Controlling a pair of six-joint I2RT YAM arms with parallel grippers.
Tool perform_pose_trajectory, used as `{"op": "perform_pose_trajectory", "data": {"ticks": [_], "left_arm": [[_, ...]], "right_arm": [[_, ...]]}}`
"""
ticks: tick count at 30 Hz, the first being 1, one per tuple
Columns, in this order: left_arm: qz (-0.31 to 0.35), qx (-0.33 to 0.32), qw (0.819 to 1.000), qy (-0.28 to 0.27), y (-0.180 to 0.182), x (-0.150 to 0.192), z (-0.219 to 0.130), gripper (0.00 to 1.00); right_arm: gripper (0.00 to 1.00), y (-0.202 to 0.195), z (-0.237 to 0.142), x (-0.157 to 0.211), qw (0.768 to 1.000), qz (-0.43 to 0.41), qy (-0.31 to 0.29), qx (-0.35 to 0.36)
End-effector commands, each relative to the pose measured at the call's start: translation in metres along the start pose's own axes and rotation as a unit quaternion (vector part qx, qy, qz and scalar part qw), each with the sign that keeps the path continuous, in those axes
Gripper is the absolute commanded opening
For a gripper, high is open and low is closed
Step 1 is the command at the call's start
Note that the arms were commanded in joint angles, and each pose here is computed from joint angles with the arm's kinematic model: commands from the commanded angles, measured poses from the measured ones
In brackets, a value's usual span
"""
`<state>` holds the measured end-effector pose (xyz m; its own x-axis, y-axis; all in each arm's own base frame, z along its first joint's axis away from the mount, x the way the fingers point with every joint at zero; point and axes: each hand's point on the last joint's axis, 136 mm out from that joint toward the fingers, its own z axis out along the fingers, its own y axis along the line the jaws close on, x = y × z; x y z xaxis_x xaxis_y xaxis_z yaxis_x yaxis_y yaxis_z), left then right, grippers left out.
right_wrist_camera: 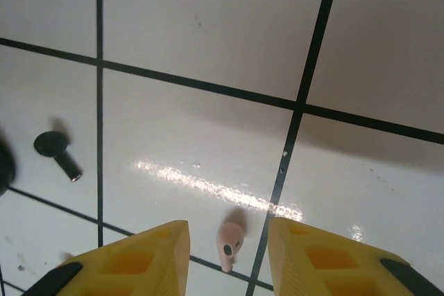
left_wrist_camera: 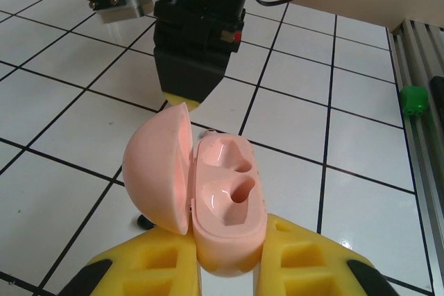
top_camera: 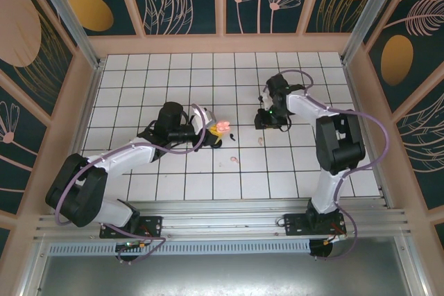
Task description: Insert the wireless bluetooth earbuds into the charging case
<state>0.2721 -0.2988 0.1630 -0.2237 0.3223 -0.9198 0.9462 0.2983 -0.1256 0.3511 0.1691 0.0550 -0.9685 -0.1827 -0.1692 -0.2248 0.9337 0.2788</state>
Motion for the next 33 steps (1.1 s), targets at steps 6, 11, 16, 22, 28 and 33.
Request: {"op": "perform_pose_trajectory", "data": {"ticks": [6,11,16,22,28,33], "left_arm": [[0.005,0.0,1.0,-0.006,-0.001,-0.007,0.0,0.17],[0.003,0.001,1.0,-0.003,-0.001,-0.005,0.0,0.17],[0.002,0.0,1.0,-0.002,-0.001,-0.003,0.0,0.17],[0.003,0.0,1.0,-0.001,-0.001,-0.004,0.0,0.17],[0.003,0.0,1.0,-0.001,-0.001,-0.004,-0.001,0.17],[0.002,0.001,1.0,-0.001,-0.002,-0.004,-0.001,0.17]], "right_arm": [[0.34,-0.006,0.019,0.014,0.997,0.027,0.048,0.047],[0.34,-0.006,0.028,0.023,0.996,0.023,0.069,0.057],[0.32,-0.007,0.033,0.028,0.995,0.024,0.077,0.061],[0.3,-0.002,0.036,0.032,0.995,0.023,0.083,0.057],[0.29,-0.006,0.037,0.037,0.993,0.028,0.09,0.069],[0.28,-0.008,0.035,0.039,0.992,0.03,0.092,0.079]]}}
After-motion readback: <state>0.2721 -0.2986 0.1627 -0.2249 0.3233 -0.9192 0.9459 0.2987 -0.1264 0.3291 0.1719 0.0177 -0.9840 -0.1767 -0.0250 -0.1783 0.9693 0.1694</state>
